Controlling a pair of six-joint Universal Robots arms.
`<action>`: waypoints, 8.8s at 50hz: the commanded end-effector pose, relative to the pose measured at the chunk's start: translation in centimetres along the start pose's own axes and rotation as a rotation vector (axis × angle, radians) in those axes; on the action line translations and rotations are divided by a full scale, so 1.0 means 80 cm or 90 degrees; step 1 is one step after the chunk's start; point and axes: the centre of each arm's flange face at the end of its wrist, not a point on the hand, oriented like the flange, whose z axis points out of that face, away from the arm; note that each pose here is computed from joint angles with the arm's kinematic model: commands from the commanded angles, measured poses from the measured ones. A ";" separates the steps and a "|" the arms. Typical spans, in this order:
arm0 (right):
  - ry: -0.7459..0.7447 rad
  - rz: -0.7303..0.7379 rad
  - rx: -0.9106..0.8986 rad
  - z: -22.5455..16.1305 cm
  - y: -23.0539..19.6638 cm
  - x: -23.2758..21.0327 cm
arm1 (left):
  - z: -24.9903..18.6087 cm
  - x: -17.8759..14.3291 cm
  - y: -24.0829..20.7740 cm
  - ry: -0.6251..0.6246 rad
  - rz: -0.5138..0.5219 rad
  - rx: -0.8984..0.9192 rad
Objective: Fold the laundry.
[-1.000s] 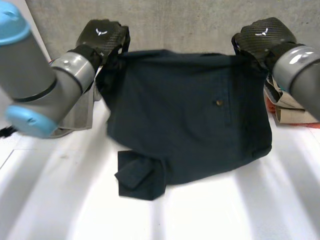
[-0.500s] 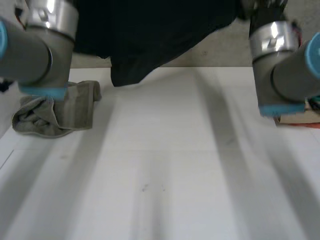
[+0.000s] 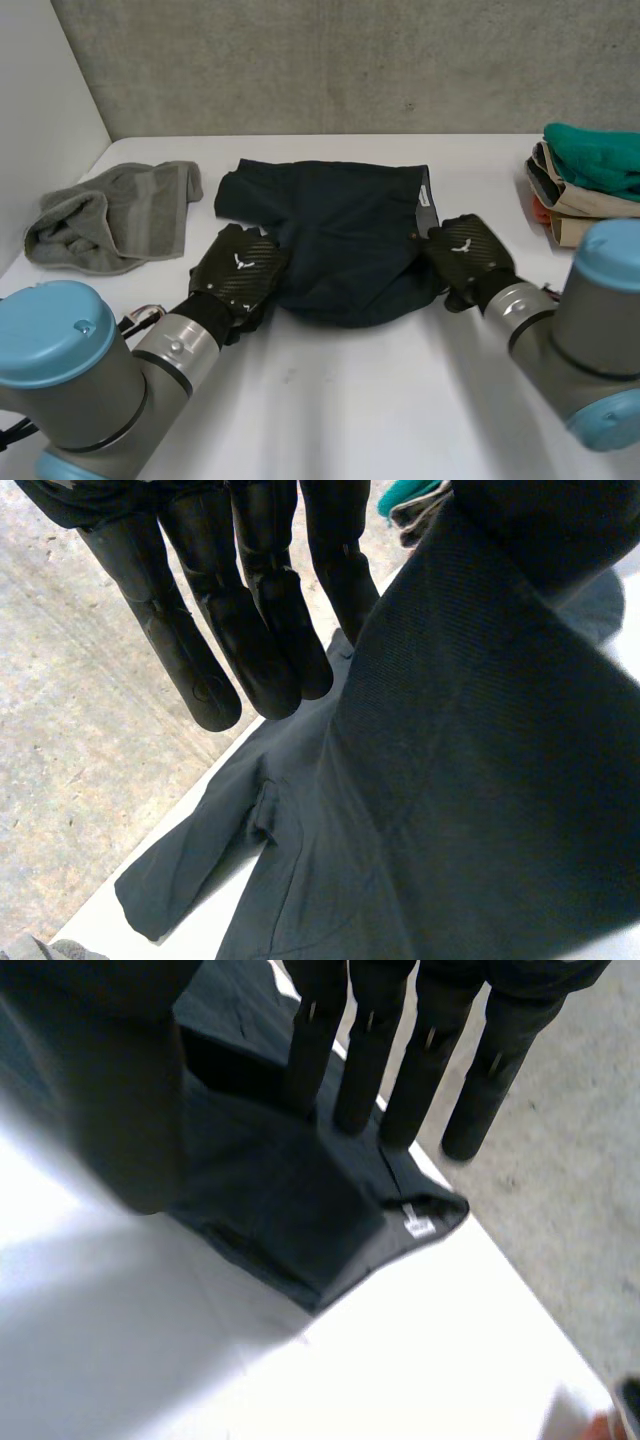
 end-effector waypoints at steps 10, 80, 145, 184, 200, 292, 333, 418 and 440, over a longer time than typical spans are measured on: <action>-0.025 0.184 -0.119 -0.016 -0.039 0.058 | -0.004 -0.010 -0.022 -0.011 0.002 0.020; -0.115 -0.195 -0.200 -0.099 -0.011 0.008 | -0.052 0.030 -0.031 0.096 0.043 -0.174; 0.083 0.097 -0.176 0.073 0.075 0.099 | 0.121 -0.047 -0.038 -0.103 0.016 0.100; -0.192 -0.302 0.259 0.023 -0.097 -0.136 | 0.065 -0.085 -0.101 -0.150 -0.006 0.163; -0.047 0.298 0.105 0.035 -0.092 0.069 | 0.121 -0.033 -0.115 -0.038 -0.211 0.095; 0.165 0.093 0.337 0.101 -0.107 0.078 | 0.056 -0.025 -0.211 0.274 -0.175 0.156; 0.179 0.149 0.305 0.093 0.225 0.410 | 0.048 -0.031 -0.221 0.261 -0.222 0.178; 0.130 -0.034 0.092 -0.004 0.008 0.094 | 0.130 -0.207 -0.059 -0.207 0.025 0.111; 0.126 0.031 0.020 -0.019 0.010 0.090 | 0.110 0.070 -0.053 0.120 -0.014 0.061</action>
